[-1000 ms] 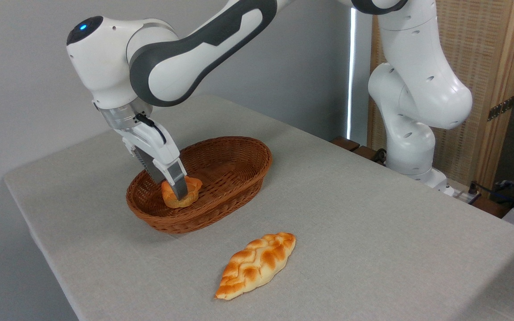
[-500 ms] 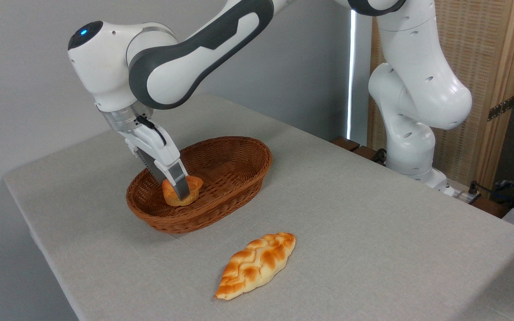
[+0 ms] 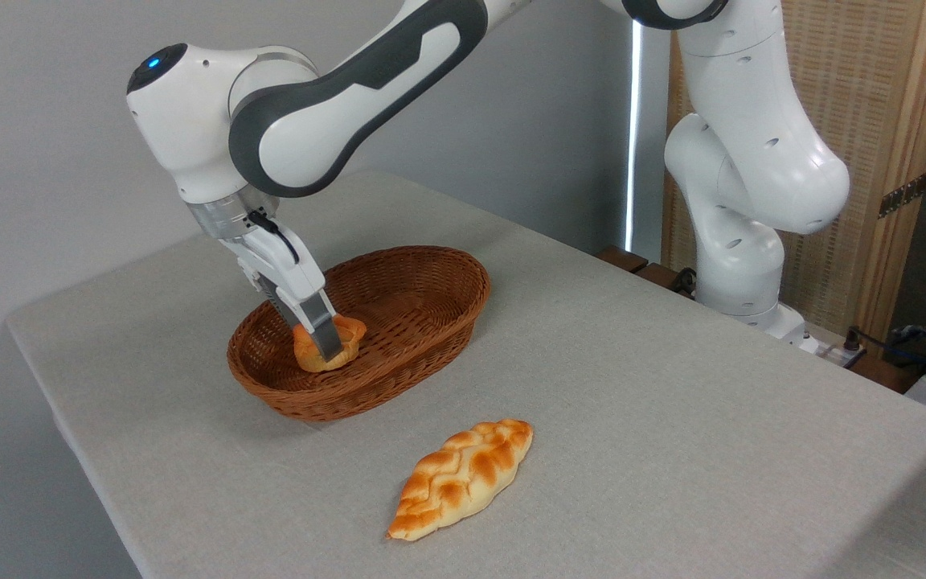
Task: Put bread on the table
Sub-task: 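Lower the gripper around the round bun and close on it, then lift the gripped bun up out of the wicker basket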
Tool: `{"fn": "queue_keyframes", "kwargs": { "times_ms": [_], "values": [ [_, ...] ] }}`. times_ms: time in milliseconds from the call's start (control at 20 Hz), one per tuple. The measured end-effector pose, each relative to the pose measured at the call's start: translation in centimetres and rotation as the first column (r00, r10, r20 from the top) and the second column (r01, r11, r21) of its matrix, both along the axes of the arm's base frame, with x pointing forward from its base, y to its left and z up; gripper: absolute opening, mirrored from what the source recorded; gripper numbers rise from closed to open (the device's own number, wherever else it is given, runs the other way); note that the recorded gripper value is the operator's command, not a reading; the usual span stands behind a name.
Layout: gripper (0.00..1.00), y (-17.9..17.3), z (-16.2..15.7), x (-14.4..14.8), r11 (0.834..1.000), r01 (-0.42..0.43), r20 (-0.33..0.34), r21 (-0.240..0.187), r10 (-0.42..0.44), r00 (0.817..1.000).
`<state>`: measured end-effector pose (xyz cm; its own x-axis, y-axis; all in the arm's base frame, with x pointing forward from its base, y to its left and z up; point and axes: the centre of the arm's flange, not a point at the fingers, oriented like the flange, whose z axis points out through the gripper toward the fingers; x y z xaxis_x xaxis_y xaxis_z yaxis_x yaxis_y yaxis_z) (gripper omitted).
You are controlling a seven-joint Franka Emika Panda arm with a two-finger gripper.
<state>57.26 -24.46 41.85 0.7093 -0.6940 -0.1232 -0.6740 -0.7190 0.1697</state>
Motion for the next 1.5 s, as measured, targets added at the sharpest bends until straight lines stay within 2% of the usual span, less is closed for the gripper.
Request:
{"fn": "queue_keyframes", "kwargs": {
  "times_ms": [800, 950, 1200, 1350, 1500],
  "values": [
    [0.13, 0.6, 1.4, -0.2, 1.0, -0.006, 0.011, 0.005, 0.006, 1.0],
    [0.14, 1.1, 2.4, -0.7, 1.0, -0.008, -0.006, 0.017, 0.008, 1.0],
    [0.15, 1.6, 4.1, -1.0, 1.0, -0.014, 0.01, 0.018, 0.014, 1.0],
    [0.15, 3.6, 5.8, -1.1, 0.999, -0.035, 0.016, 0.027, 0.035, 0.999],
    [0.16, 7.2, 9.3, -1.6, 0.999, -0.04, 0.026, 0.034, 0.039, 0.999]
  ]
}}
